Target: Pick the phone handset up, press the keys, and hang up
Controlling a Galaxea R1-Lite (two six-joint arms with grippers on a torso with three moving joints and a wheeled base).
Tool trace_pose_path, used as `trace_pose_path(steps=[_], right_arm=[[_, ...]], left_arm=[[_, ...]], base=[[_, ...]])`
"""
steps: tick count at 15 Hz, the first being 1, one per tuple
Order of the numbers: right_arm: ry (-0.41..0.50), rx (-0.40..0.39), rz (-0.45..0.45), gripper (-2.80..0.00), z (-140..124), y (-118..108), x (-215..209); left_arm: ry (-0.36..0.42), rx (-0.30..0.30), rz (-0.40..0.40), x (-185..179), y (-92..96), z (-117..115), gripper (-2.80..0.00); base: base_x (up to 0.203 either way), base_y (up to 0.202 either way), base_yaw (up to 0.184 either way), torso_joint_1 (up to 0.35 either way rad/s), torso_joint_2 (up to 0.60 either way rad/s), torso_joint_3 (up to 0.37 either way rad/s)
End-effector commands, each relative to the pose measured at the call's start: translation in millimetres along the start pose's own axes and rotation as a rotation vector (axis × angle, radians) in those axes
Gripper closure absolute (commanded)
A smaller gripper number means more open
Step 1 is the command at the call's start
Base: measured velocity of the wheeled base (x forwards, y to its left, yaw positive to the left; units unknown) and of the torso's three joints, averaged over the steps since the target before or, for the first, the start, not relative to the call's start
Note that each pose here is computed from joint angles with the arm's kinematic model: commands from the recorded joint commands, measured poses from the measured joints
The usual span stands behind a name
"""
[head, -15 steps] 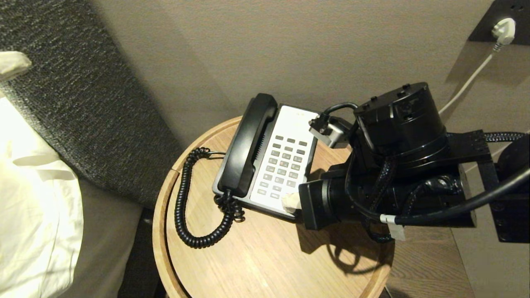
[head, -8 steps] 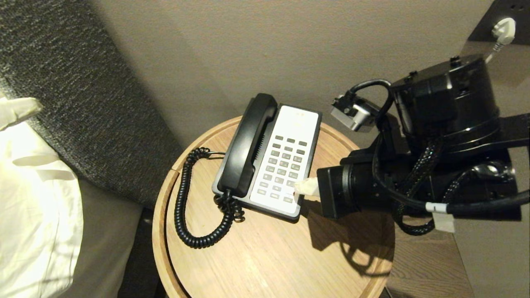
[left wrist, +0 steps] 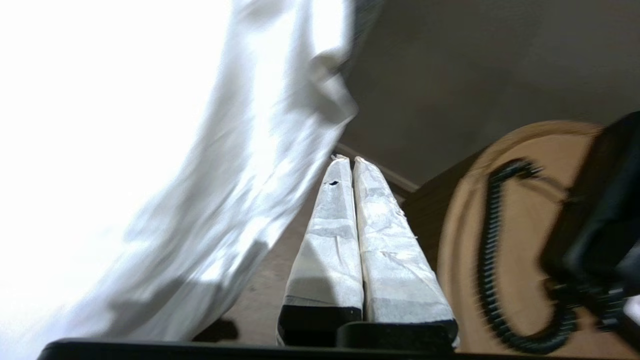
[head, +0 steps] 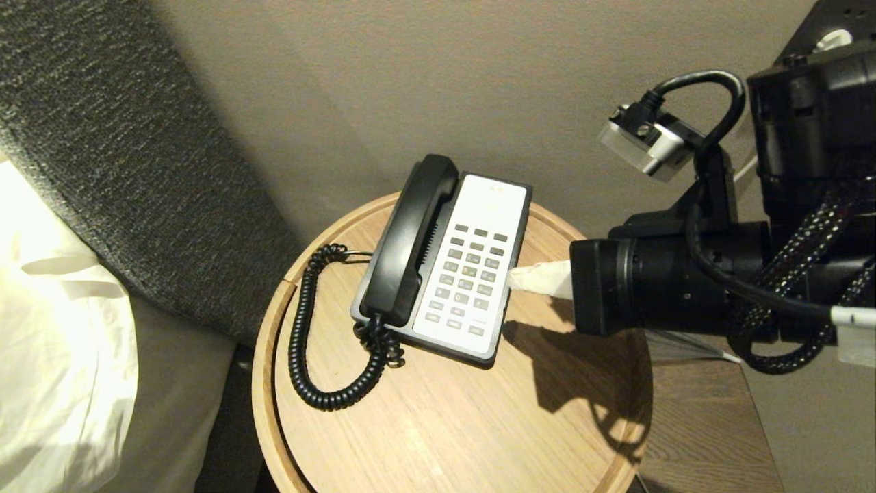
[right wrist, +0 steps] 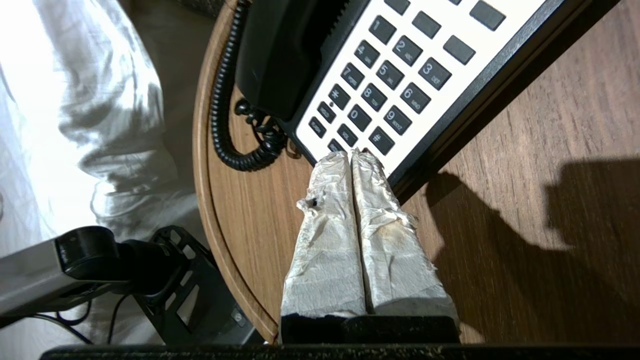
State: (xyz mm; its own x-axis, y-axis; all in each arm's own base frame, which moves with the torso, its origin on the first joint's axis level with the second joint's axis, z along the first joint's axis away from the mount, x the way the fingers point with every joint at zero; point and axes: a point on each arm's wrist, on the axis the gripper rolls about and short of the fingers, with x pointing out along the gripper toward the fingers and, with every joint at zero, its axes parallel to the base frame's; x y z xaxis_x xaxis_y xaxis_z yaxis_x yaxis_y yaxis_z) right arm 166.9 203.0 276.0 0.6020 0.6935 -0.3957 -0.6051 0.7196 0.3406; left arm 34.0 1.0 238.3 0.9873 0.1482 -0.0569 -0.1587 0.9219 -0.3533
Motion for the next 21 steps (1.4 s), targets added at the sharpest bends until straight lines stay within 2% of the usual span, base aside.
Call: trace_pose_path(steps=[1,5,6,8,10,11,12,13,14,15,17,21], right_arm=[[-0.025,0.003,0.01,0.0,3.3,1.1,-10.0],[-0.037,0.004,0.013,0.0,4.7,1.1,-12.5],[-0.04,0.004,0.016,0.0,5.1,1.3,-13.9],[-0.042,0.005,0.017,0.0,5.4,1.4,-14.7],[-0.05,0.005,0.02,0.0,6.3,1.7,-17.5],[-0.05,0.005,0.019,0.0,6.2,1.6,-18.2],[-0.054,0.005,0.022,0.0,6.4,1.7,-20.4],[-0.054,0.005,0.022,0.0,5.6,1.3,-21.6],[-0.056,0.008,0.019,0.0,5.5,0.3,-22.6],[-0.06,0.011,0.016,0.0,6.2,-0.5,-23.4],[-0.065,0.012,0.016,0.0,7.0,-0.8,-24.6],[-0.097,0.019,0.011,0.0,12.7,-3.3,-32.5]], left_arm=[[-0.064,-0.025,0.062,-29.7,25.7,-35.1,0.0],[-0.039,-0.012,0.146,-47.5,49.3,-86.6,0.0],[-0.04,0.009,0.145,-50.8,53.9,-98.3,0.0],[-0.054,0.067,0.11,-56.6,62.6,-121.3,0.0],[-0.024,0.188,0.053,-54.1,68.3,-141.8,0.0],[-0.001,0.214,-0.006,-53.3,67.6,-144.2,0.0],[0.023,0.269,-0.075,-52.7,66.6,-146.6,0.0],[0.031,0.315,-0.1,-52.2,66.5,-148.1,0.0],[0.042,0.385,-0.126,-50.9,67.0,-151.7,0.0],[0.048,0.422,-0.163,-49.9,66.9,-154.2,0.0],[0.024,0.442,-0.178,-49.3,66.1,-153.2,0.0],[0.021,0.435,-0.165,-49.0,66.4,-153.3,0.0]], base=[[0.0,0.0,0.0,0.0,0.0,0.0],[0.0,0.0,0.0,0.0,0.0,0.0],[0.0,0.0,0.0,0.0,0.0,0.0],[0.0,0.0,0.0,0.0,0.0,0.0],[0.0,0.0,0.0,0.0,0.0,0.0],[0.0,0.0,0.0,0.0,0.0,0.0],[0.0,0.0,0.0,0.0,0.0,0.0],[0.0,0.0,0.0,0.0,0.0,0.0],[0.0,0.0,0.0,0.0,0.0,0.0],[0.0,0.0,0.0,0.0,0.0,0.0],[0.0,0.0,0.0,0.0,0.0,0.0],[0.0,0.0,0.0,0.0,0.0,0.0]])
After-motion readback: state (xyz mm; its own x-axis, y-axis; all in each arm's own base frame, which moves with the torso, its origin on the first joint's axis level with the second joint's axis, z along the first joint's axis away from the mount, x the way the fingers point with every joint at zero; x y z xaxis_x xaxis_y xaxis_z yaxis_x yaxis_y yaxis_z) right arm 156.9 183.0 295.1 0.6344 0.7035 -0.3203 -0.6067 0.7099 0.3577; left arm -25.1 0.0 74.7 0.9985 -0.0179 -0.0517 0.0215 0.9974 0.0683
